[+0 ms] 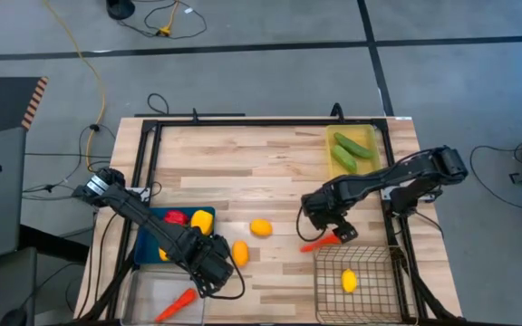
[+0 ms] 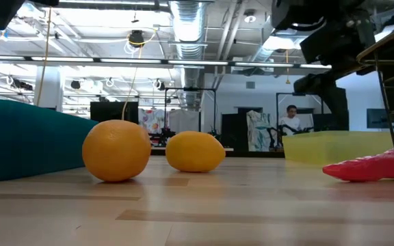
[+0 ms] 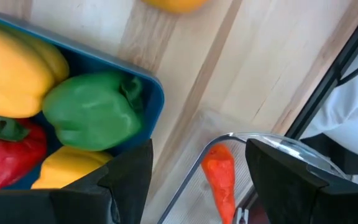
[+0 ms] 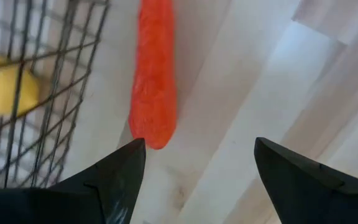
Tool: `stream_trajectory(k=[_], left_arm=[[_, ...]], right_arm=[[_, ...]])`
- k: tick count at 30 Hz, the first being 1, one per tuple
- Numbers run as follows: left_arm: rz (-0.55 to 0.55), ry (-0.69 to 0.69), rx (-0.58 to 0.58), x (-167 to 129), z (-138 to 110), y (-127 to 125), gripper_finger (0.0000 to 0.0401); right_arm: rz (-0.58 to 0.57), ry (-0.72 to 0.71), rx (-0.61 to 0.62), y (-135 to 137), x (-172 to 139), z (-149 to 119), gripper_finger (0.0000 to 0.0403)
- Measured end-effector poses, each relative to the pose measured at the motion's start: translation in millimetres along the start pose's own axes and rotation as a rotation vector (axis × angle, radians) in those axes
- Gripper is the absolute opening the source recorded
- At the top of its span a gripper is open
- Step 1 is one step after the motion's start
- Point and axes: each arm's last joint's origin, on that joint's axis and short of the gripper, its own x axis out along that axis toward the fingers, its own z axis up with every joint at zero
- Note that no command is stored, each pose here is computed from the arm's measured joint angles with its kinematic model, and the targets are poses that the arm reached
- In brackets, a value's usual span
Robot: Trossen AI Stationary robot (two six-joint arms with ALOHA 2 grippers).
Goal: Sort produce into baskets
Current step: Put the orange carrot into the transparent bin
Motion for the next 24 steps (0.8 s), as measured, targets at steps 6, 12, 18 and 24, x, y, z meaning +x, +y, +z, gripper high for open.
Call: stream_trajectory(k=[6, 12, 18, 24], left_arm=[[-0.012, -0.015, -0.013, 0, 1, -1, 0.0245], [0.001, -0.034, -0.022, 0, 1, -1, 0.0245], [0.000, -0.036, -0.050, 0, 1, -1, 0.0245], [0.001, -0.037, -0.042, 0, 1, -1, 0.0245]], right_arm=[[0.085, -0.001, -0.087, 0, 8, -6, 0.0326], [0.115, 0.027, -0.074, -1, 30, -18, 0.0326], [0.102, -0.017, -0.069, -1, 31, -14, 0.0326], [0.103, -0.016, -0.093, 5, 32, -12, 0.0326]])
